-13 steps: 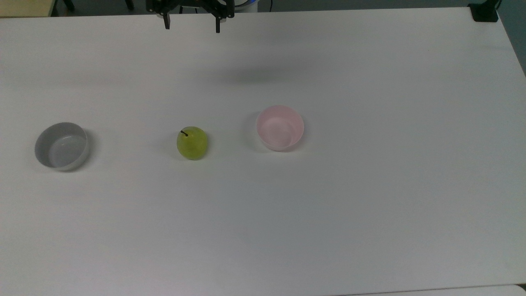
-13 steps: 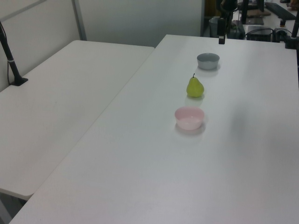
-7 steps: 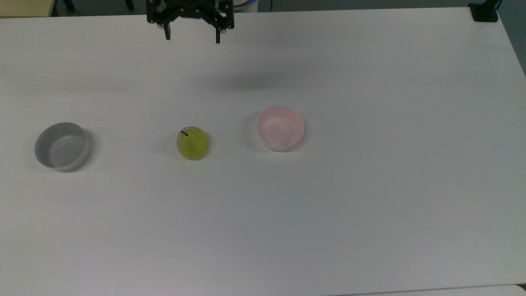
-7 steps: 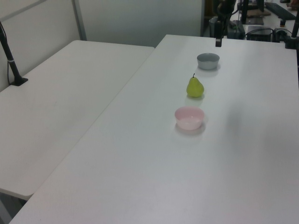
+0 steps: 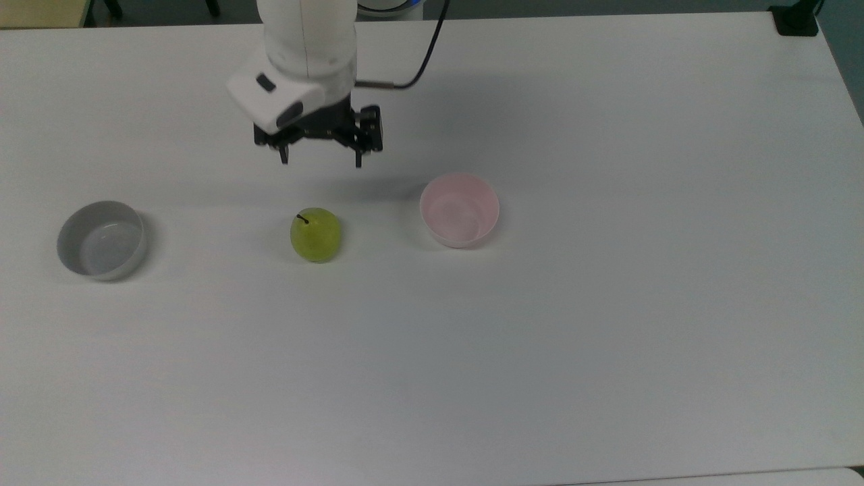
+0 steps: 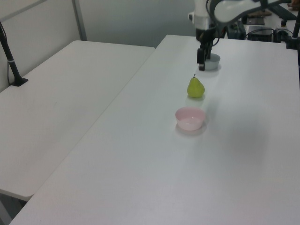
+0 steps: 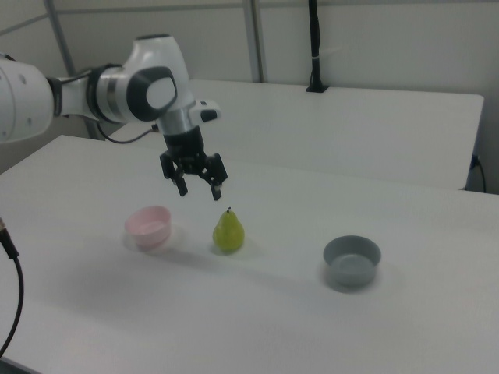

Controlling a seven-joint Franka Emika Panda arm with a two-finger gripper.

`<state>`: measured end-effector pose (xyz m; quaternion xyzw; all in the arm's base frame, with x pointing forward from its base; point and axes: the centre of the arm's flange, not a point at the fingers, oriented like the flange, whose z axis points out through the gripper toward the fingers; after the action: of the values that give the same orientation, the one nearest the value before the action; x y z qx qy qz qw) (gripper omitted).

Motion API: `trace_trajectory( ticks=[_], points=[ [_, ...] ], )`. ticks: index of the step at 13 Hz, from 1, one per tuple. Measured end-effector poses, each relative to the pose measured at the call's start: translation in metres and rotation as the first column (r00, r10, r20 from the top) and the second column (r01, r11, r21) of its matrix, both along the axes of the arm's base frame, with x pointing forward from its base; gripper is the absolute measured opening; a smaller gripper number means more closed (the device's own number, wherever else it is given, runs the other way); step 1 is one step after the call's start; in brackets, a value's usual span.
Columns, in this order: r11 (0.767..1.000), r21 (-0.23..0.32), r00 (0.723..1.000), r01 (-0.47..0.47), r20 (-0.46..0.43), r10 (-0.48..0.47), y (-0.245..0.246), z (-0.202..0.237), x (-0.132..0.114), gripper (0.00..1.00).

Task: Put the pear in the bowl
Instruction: 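Move the open gripper down toward the green pear, then close the gripper around the green pear and grasp it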

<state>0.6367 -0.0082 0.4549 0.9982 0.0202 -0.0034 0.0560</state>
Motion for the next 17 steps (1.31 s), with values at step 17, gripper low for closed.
trace_trajectory(
  ticks=[17],
  points=[
    [1.0, -0.01, 1.0, -0.017, 0.019, 0.017, -0.006, -0.123, 0.039, 0.74]
  ],
)
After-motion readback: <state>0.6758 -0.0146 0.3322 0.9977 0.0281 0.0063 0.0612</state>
